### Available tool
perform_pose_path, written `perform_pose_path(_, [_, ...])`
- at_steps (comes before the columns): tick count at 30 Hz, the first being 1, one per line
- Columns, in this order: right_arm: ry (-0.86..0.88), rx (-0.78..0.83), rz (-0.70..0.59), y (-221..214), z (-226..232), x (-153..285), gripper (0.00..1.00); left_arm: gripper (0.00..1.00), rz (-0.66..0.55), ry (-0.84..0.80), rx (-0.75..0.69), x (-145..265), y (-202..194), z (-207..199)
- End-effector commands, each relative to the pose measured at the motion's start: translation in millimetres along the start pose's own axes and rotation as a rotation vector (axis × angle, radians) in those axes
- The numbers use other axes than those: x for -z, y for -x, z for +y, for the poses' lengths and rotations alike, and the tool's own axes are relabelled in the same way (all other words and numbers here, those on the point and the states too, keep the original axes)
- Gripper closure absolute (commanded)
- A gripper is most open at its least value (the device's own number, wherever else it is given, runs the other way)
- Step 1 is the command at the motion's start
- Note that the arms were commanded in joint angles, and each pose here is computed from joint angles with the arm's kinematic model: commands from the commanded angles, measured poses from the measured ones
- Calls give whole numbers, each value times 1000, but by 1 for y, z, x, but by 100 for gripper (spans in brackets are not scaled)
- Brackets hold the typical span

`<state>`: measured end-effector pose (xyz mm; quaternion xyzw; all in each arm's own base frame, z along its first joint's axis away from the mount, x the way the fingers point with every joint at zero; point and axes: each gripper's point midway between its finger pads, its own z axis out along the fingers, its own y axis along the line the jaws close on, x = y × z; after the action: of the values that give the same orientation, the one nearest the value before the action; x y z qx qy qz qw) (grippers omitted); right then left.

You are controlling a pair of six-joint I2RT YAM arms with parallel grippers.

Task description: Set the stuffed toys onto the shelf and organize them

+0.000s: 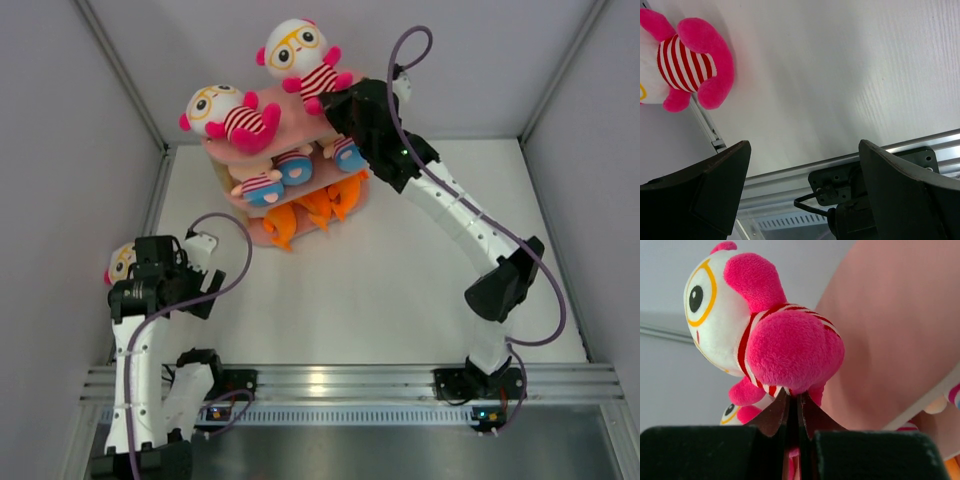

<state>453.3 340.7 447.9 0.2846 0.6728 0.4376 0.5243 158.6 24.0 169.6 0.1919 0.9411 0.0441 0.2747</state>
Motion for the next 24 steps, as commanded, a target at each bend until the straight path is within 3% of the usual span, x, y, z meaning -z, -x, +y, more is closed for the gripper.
perform_pose_path(1, [7,-112,-81,9,16,16,100,5,-73,17,-10,3,14,1])
perform_pose_path(7, [17,-109,-53,-8,26,26,96,5,-106,2,-27,6,18,-5])
perform_pose_path(13, [33,-109,2,-32,29,29,85,4,-104,21,-47,7,13,-5])
perform_pose_path(16, [48,-122,15,-39,35,31,72,4,-113,34,-54,9,12,-4])
perform_pose_path(24, [90,-128,17,-47,51,44,71,4,-108,56,-74,9,8,-2])
